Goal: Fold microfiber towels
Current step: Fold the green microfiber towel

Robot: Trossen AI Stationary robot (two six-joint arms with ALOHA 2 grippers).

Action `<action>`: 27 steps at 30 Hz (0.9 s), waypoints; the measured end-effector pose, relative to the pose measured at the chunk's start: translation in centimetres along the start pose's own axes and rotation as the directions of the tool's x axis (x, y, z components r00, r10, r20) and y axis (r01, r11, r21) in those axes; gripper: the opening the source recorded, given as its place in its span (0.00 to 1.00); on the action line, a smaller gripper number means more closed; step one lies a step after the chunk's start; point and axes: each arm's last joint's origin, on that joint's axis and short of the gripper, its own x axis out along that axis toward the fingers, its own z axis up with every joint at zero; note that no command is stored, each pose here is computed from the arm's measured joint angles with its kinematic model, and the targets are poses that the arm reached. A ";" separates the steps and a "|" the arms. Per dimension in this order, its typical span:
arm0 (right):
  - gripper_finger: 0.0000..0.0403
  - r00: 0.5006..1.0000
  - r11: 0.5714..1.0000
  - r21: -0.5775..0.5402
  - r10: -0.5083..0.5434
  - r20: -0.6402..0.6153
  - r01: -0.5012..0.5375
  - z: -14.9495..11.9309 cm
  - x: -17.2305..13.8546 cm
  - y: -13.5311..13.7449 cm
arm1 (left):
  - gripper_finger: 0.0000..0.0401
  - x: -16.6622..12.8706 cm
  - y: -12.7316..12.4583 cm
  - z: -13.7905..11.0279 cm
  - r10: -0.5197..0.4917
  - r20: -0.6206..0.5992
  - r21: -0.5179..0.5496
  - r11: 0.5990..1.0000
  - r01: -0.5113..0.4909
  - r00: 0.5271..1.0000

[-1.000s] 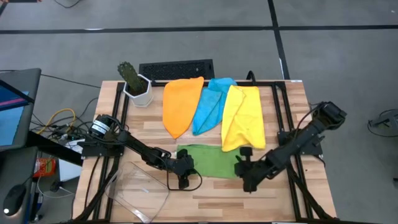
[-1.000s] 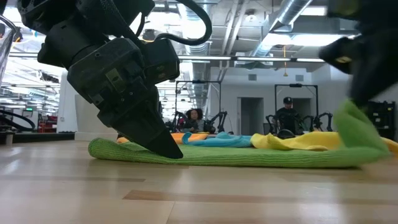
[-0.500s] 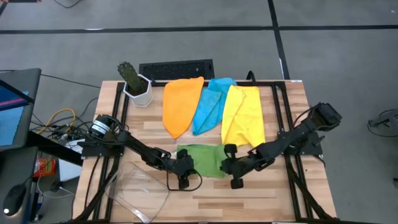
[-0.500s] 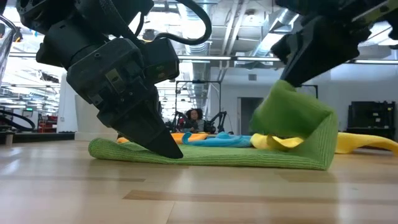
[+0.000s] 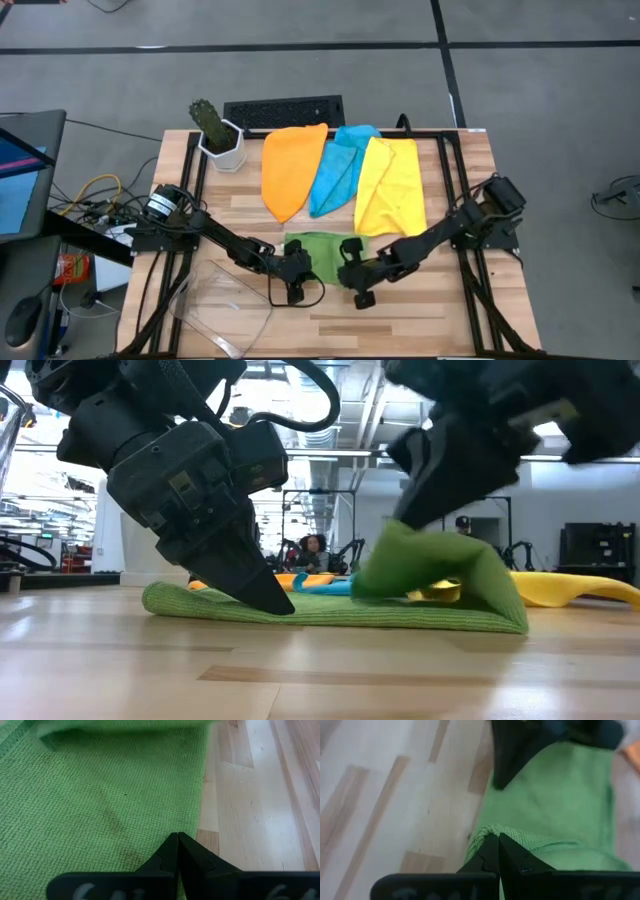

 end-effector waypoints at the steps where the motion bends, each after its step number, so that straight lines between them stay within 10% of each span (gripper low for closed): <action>1: 0.06 1.000 1.000 -0.002 0.005 -0.012 -0.005 -0.2 0.3 0.1 | 0.00 0.0 0.0 0.0 0.000 0.000 0.000 1.000 0.000 1.000; 15: 0.17 1.000 0.993 0.118 0.001 -0.010 0.001 -0.3 2.0 -1.2 | 0.00 0.0 0.0 0.0 -0.001 0.004 -0.005 1.000 0.001 1.000; 27: 0.46 0.998 0.982 0.180 0.056 -0.005 -0.054 0.0 1.5 -1.4 | 0.00 0.0 0.0 0.0 -0.002 0.004 -0.013 1.000 0.002 1.000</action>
